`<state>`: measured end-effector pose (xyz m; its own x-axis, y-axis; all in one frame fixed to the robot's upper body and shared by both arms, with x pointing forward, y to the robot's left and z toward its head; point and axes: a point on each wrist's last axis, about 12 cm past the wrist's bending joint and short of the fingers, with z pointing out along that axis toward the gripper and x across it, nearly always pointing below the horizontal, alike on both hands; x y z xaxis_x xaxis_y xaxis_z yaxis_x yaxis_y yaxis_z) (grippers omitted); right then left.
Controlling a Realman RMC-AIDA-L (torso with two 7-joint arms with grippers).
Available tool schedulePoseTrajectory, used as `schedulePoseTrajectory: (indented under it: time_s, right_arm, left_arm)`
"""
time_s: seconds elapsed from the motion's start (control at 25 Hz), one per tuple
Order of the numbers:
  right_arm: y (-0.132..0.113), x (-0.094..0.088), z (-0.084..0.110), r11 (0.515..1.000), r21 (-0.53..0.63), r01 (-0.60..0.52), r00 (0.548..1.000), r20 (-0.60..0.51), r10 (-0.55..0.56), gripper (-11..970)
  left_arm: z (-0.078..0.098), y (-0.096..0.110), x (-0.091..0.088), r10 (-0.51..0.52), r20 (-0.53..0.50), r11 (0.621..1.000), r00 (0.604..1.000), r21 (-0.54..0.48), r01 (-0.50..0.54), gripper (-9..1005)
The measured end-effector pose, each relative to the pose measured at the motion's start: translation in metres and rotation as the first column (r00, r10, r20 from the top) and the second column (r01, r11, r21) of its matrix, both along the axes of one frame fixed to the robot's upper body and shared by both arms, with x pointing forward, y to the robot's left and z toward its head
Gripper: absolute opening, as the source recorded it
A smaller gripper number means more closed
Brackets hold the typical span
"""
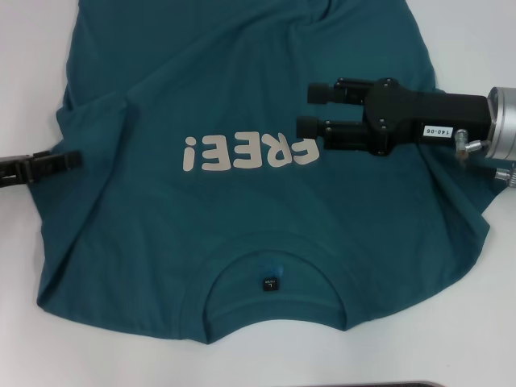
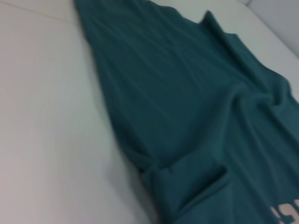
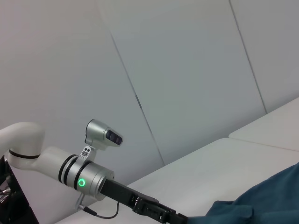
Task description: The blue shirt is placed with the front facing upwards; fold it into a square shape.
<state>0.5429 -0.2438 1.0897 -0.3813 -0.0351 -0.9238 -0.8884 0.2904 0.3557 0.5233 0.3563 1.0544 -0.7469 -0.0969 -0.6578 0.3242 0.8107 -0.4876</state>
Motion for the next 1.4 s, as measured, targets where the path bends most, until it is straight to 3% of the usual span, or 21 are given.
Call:
schedulePoseTrajectory:
  time_s: [0.2,0.8,1.4]
  right_arm:
    - [0.0,-0.001,0.0,1.0,0.001,0.001,1.0,0.0,-0.001,761]
    - [0.0,-0.001,-0.001,1.0,0.001,0.001,1.0,-0.001,-0.001,761]
    - [0.0,-0.001,0.0,1.0,0.002,0.0,1.0,0.0,0.0,760]
  left_arm:
    - [0.003,0.0,-0.001,-0.017,0.003,1.0,1.0,-0.01,0.017,703]
    - [0.001,0.024,-0.01,0.106,0.018,0.994,0.994,0.025,-0.107,704]
    - [-0.005,0.023,-0.007,0.145,0.012,0.988,0.989,0.046,-0.145,703]
